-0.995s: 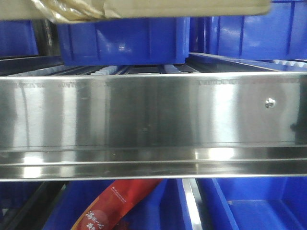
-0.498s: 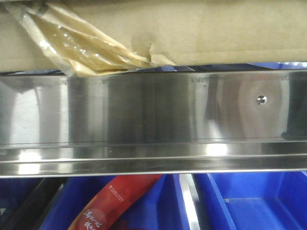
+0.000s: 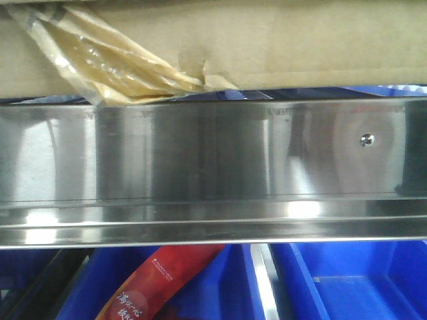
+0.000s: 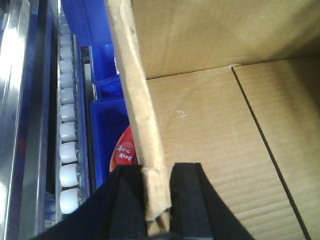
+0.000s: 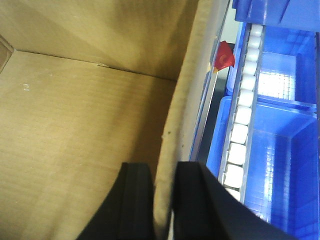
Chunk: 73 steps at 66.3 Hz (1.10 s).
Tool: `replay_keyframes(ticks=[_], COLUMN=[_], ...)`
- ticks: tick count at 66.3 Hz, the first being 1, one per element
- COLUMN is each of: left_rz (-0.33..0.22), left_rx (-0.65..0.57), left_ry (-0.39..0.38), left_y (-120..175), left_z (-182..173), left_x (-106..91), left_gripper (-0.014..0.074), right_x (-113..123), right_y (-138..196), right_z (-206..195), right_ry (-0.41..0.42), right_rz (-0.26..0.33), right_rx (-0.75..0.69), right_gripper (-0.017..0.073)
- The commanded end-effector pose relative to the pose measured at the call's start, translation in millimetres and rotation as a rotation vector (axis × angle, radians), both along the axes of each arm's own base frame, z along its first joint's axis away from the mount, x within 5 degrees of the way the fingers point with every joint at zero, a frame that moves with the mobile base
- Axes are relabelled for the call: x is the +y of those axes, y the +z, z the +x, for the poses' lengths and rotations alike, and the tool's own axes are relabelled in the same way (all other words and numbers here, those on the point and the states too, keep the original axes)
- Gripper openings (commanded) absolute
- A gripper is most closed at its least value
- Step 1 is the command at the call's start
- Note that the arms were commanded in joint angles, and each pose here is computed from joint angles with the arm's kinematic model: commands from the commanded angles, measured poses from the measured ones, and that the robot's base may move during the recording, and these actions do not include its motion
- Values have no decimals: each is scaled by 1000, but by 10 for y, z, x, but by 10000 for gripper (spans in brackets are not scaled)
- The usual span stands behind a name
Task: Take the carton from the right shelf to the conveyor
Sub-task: 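Lift the carton with both grippers and pull it off the shelf, then hold the carton with both grippers while the base turns away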
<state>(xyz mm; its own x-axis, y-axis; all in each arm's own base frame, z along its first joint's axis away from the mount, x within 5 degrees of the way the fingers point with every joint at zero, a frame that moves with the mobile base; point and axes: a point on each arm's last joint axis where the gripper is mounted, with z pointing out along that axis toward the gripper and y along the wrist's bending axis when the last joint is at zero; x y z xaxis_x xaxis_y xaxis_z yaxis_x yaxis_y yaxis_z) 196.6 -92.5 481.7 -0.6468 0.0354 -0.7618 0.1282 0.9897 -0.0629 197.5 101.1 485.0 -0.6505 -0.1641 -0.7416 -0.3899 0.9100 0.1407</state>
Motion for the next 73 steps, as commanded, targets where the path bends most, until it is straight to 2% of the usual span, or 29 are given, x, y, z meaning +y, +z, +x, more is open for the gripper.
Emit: replay_keyframes(ticks=[1, 73], left_rz=[-17, -17], left_rx=[-43, -43], left_ry=[-14, -14], left_y=[67, 67], left_z=[-54, -54], left_x=[17, 17], left_gripper=[-13, -13], right_x=[-16, -15], right_y=[64, 66], right_z=[8, 8], right_ry=[-5, -4], right_rz=[19, 21], right_rx=[-67, -68], right_gripper=[-70, -70])
